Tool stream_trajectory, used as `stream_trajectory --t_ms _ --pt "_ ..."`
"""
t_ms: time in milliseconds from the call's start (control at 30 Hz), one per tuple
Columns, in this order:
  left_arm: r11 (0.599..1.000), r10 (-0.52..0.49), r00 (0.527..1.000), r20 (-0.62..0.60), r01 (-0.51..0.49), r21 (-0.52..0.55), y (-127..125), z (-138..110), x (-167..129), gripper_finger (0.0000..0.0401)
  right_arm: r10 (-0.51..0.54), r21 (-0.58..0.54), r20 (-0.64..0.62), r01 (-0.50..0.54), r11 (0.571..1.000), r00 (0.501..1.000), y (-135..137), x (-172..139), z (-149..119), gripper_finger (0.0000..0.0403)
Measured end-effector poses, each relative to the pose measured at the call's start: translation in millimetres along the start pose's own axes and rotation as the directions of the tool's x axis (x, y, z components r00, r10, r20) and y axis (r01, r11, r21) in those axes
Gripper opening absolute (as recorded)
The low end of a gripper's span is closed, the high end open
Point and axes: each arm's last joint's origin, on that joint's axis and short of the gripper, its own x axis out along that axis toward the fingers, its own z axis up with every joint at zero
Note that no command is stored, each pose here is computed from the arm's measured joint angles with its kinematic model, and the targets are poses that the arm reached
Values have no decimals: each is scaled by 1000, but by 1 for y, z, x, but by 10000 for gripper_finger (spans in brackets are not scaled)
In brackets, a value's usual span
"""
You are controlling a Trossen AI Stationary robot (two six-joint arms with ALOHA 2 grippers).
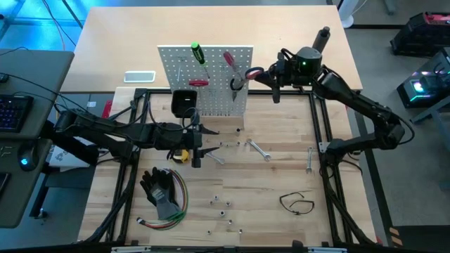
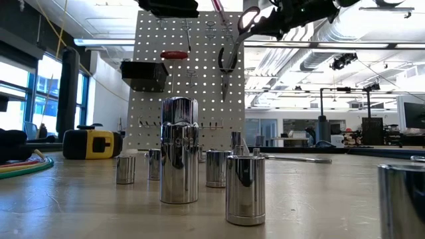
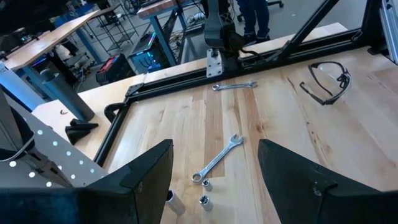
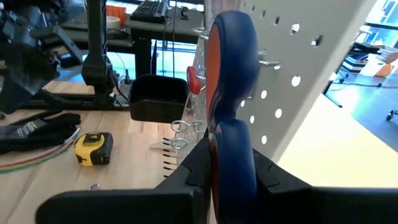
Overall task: Hang tools onto peg board
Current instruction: Hang the blue scissors on the white peg board
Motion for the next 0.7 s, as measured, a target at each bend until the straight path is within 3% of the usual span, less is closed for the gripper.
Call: stream_trajectory --t_ms 700 --pt "1000 1 1000 0 -1 10 0 0 0 229 38 14 49 -38 999 998 -1 -3 4 32"
